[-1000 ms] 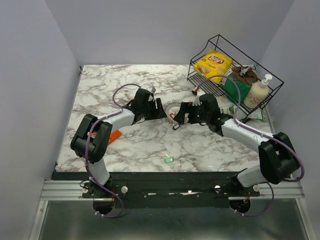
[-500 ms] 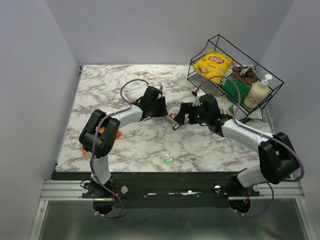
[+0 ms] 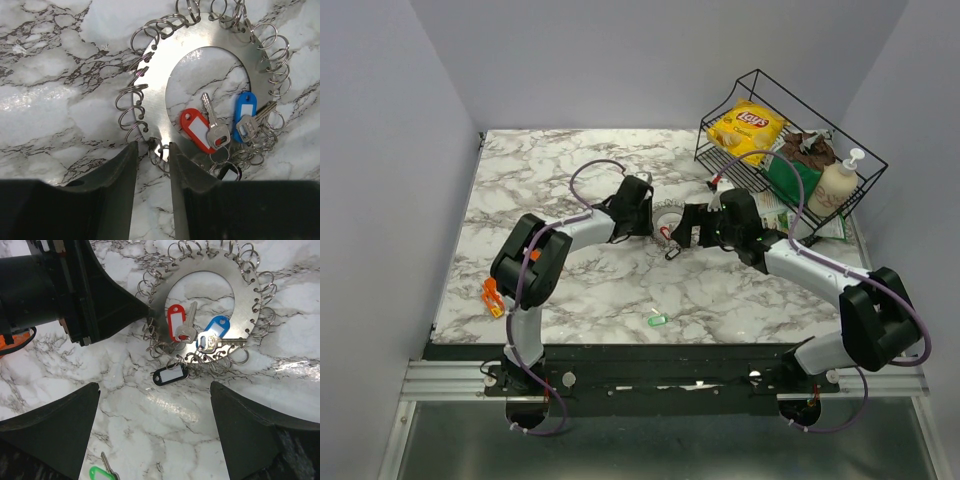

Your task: Put the keys on the keyring

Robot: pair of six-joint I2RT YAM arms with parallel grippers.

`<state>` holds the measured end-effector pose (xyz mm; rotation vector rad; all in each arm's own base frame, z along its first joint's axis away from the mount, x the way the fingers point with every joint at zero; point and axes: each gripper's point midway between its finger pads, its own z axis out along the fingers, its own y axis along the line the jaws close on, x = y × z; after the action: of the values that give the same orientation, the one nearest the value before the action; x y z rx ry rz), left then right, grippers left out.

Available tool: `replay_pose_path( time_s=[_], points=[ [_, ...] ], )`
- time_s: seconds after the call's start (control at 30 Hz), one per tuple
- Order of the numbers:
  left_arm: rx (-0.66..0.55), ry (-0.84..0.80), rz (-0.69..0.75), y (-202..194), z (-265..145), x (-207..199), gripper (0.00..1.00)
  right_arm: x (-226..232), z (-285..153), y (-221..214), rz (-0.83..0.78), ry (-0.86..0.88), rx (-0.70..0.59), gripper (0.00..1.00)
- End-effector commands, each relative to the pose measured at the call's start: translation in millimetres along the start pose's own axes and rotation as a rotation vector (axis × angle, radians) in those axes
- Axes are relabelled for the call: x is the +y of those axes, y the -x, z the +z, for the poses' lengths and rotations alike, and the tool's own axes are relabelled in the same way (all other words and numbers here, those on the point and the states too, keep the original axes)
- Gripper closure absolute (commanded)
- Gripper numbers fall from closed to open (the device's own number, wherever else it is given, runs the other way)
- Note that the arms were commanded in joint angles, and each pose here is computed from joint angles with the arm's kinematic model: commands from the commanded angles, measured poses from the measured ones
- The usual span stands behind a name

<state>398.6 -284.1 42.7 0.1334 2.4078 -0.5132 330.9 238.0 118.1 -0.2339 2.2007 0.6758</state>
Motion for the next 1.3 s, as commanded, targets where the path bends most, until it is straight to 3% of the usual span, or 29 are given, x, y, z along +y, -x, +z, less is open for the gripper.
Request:
replay_pose_path(
  time_s=[0.0, 0.07, 0.23, 1.1, 1.13, 1.27],
  points=[
    [0.005, 0.041, 0.033, -5.6, 11.9, 5.4, 0.72, -9.3, -6.8, 1.0, -0.023, -0.053, -0.005, 0.0],
    [0.012, 0.047, 0.039, -10.3, 12.9, 5.7, 0.86, -11.1, -7.2, 1.8, -0.026, -0.063, -0.009, 0.0],
    [0.013, 0.065, 0.058, -16.5, 8.2, 7.6, 0.99, -14.6, -5.9, 2.7, -0.029, -0.081, -0.013, 0.0],
    [-0.002, 0.15, 0.158, -45.6, -43.6, 33.7, 1.0, -18.5, 17.6, -11.7, -0.01, -0.081, 0.061, 0.0],
    [-0.006, 0.148, 0.157, -44.7, -44.9, 33.3, 0.96, -18.2, 19.5, -12.2, -0.005, -0.08, 0.065, 0.0],
    [-0.04, 0.123, 0.155, -38.2, -54.1, 27.3, 0.6, -18.0, 31.9, -10.8, 0.007, -0.078, 0.076, 0.0]
  ],
)
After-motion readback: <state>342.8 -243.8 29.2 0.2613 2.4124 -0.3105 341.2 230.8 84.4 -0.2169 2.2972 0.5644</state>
